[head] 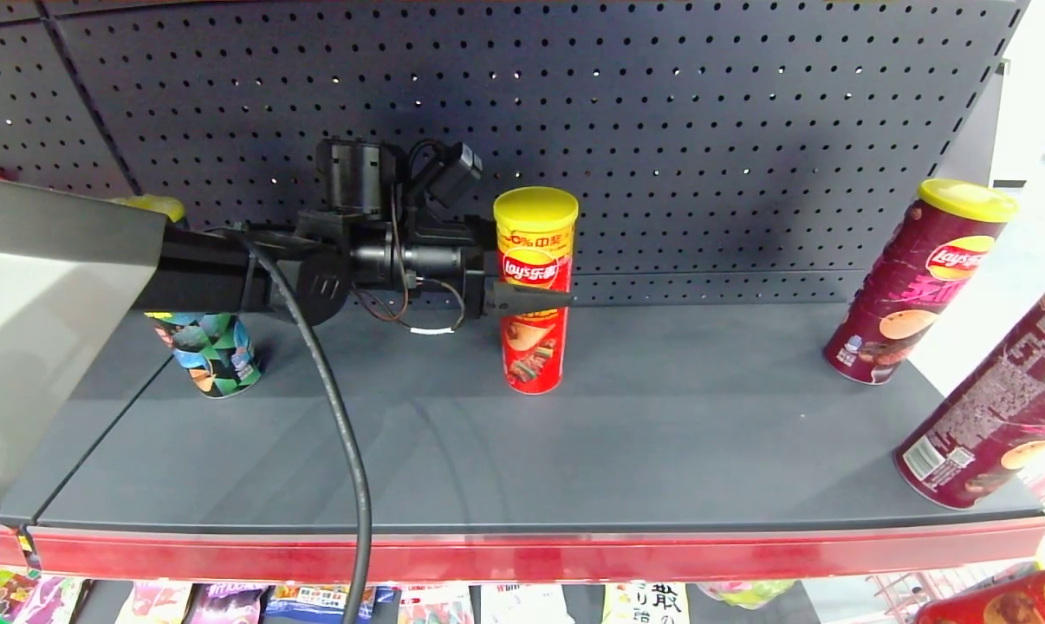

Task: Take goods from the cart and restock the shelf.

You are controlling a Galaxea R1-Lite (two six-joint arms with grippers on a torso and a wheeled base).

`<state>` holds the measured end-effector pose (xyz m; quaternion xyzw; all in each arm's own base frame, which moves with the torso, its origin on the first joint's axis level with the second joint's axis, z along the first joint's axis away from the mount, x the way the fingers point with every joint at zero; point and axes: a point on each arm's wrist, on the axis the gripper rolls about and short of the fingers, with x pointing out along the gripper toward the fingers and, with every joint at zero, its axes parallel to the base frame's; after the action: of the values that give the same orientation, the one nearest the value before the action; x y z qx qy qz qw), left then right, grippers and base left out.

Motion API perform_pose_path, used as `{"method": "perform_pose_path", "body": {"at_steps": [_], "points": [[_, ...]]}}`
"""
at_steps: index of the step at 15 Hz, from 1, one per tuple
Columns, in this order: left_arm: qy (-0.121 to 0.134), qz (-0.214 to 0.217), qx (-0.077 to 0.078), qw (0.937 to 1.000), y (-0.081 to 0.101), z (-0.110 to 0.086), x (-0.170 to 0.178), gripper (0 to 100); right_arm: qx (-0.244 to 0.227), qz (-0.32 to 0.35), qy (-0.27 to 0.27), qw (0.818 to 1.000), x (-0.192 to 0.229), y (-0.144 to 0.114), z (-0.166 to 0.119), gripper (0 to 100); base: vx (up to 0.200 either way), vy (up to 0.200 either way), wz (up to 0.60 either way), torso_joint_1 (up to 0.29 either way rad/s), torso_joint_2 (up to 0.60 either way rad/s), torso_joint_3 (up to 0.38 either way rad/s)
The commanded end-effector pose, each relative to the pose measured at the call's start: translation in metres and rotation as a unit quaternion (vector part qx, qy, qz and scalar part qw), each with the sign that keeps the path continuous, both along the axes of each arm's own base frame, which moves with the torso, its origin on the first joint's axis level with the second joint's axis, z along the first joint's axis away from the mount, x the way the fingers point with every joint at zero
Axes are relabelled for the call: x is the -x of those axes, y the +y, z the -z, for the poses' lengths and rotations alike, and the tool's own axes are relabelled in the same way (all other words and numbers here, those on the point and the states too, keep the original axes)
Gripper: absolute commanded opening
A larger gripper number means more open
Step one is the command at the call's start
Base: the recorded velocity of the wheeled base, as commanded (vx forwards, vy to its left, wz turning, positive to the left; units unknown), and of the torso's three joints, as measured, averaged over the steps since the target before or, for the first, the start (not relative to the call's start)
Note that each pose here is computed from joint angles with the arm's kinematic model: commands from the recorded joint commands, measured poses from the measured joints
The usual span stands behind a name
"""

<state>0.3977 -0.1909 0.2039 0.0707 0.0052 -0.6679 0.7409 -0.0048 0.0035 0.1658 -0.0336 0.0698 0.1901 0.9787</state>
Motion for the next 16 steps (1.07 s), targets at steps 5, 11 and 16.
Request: {"method": "perform_pose_path", "body": {"at_steps": [5,11,16], "points": [[0.006,0.005,0.004,1.0000,-0.005,-0.006,0.005,0,0.001,0.000,0.003,1.000,-0.001,0.000,0.001,0,0.000,0.000,0.00,0.000,0.00,0.000],[0.008,-0.032,-0.002,0.9994,-0.009,-0.029,0.046,0,0.000,0.000,0.003,1.000,0.000,0.000,0.002,0,0.000,0.000,0.00,0.000,0.00,0.000],[0.009,-0.066,-0.003,0.9978,-0.020,-0.025,0.102,0,-0.001,-0.002,0.001,1.000,0.001,0.000,0.003,0,0.000,0.000,0.00,0.000,0.00,0.000]]}}
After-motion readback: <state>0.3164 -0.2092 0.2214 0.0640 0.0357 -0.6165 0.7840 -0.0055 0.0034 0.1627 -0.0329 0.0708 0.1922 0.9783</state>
